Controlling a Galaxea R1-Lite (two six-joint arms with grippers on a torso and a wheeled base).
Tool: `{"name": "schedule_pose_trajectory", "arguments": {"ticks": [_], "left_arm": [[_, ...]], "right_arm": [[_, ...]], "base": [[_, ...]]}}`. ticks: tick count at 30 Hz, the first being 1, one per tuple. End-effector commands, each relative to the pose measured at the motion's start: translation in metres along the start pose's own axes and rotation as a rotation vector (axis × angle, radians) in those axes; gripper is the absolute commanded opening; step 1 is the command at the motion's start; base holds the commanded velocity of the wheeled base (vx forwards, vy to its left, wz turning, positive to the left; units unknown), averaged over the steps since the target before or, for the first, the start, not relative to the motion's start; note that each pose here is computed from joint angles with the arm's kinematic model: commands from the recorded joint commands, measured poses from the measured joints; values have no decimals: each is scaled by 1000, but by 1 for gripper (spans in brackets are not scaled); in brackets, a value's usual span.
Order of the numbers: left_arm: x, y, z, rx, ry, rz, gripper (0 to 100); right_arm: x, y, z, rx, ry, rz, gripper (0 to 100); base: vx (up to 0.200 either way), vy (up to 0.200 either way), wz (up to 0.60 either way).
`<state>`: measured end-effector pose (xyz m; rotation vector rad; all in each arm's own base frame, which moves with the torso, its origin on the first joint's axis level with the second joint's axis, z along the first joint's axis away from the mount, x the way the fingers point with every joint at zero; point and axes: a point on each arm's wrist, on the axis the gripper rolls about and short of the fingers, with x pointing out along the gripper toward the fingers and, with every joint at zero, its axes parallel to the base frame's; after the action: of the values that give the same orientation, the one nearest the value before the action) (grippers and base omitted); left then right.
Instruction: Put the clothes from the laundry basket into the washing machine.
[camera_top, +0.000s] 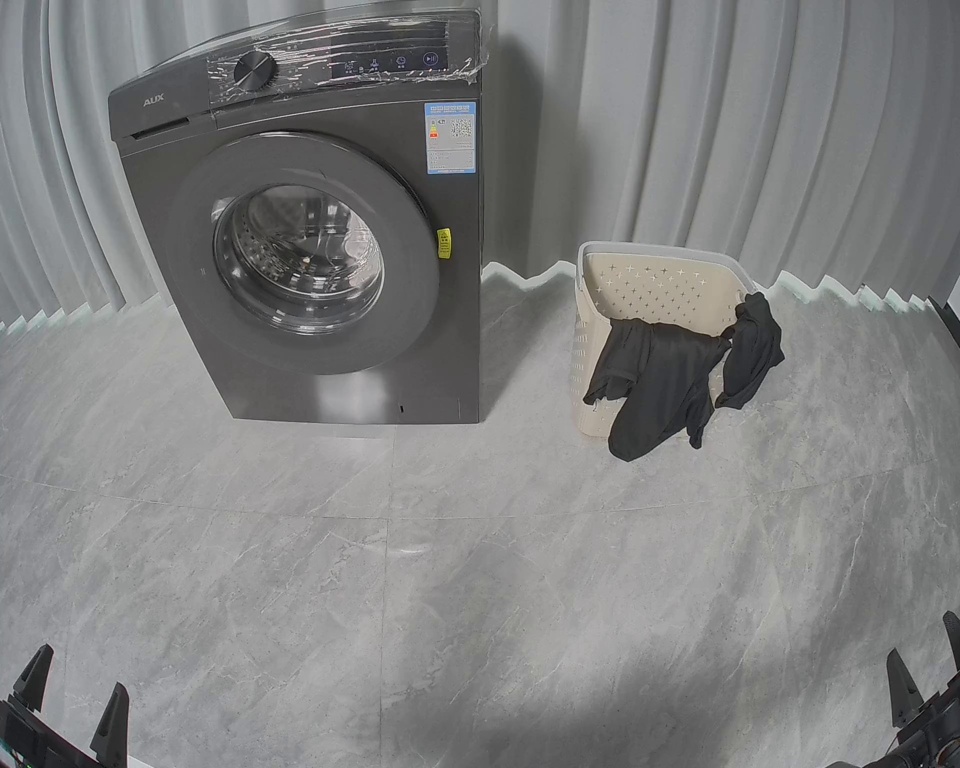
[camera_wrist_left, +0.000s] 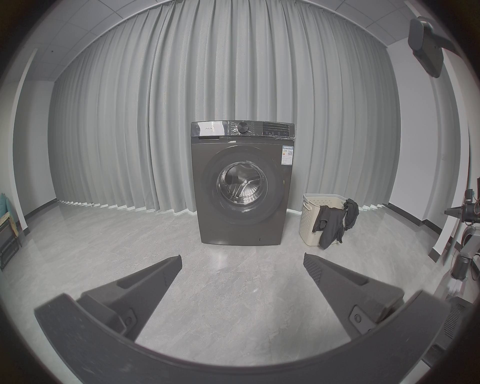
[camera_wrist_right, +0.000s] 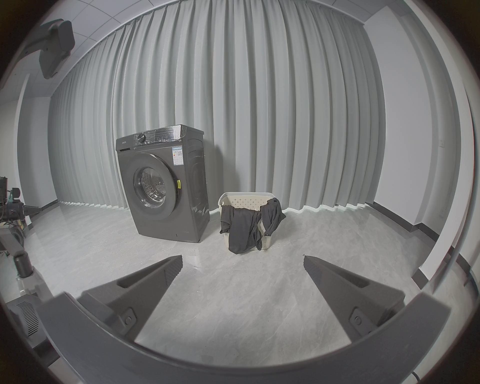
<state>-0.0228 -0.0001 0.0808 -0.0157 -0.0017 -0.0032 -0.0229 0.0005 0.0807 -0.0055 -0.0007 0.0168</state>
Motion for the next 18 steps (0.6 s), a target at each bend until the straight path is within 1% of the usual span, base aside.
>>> {"name": "schedule_pose_trajectory", "arguments": {"ticks": [1,5,9,18], "left_arm": [[0,0,-5,0,0,0,100],[0,0,-5,-1,0,0,100],[0,0,-5,-13,0,2,100],[0,0,-5,-12,0,2,100]], "right_arm": [[0,0,-5,0,5,0,100],[0,0,-5,0,5,0,100],[1,0,-5,0,7,2,100],[1,0,-5,0,7,2,100]], "base": [[0,0,0],[0,0,0],[0,0,0],[200,0,0]]}}
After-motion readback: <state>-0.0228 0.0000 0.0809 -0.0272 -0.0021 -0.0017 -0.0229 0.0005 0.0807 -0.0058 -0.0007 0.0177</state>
